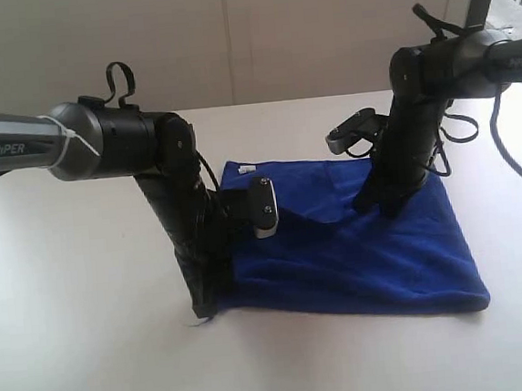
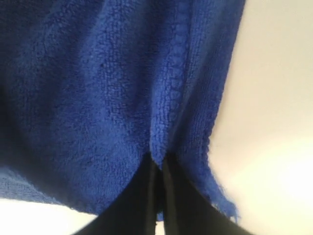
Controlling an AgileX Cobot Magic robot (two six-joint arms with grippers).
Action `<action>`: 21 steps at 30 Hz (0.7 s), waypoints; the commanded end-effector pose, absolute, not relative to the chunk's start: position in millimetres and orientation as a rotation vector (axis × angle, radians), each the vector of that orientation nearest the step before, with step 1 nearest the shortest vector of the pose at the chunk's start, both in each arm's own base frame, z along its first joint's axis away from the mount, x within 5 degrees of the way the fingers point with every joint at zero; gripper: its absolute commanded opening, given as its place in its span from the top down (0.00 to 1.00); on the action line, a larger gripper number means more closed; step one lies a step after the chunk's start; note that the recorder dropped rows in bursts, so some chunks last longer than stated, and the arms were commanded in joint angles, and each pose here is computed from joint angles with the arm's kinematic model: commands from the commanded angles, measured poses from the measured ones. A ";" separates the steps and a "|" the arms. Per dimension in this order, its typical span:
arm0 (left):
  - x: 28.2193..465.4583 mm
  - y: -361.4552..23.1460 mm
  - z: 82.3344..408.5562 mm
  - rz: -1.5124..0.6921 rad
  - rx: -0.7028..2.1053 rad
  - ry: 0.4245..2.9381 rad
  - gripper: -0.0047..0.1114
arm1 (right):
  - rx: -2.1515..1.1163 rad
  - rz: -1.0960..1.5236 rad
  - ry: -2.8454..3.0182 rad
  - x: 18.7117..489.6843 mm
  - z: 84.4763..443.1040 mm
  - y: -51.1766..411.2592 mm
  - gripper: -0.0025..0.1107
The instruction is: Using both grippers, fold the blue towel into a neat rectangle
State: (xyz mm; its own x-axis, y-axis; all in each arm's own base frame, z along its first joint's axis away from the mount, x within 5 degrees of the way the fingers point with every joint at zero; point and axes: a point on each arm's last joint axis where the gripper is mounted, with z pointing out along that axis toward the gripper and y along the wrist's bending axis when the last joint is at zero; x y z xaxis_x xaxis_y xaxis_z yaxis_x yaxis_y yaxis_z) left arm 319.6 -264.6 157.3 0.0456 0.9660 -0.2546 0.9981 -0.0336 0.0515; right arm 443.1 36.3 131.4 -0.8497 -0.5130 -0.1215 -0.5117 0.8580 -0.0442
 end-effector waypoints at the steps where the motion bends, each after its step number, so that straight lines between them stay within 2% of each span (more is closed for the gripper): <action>1: 314.9 -262.0 159.2 -0.261 2.119 2.049 0.96 | -0.804 0.000 2.930 443.0 113.0 37.4 0.98; 6: 311.5 -260.0 169.0 -0.269 2.130 2.046 0.96 | -0.804 0.000 2.930 443.0 113.0 37.4 0.98; 21: 310.6 -258.3 169.5 -0.259 2.152 2.048 0.94 | -0.804 0.000 2.930 443.0 113.0 37.4 0.98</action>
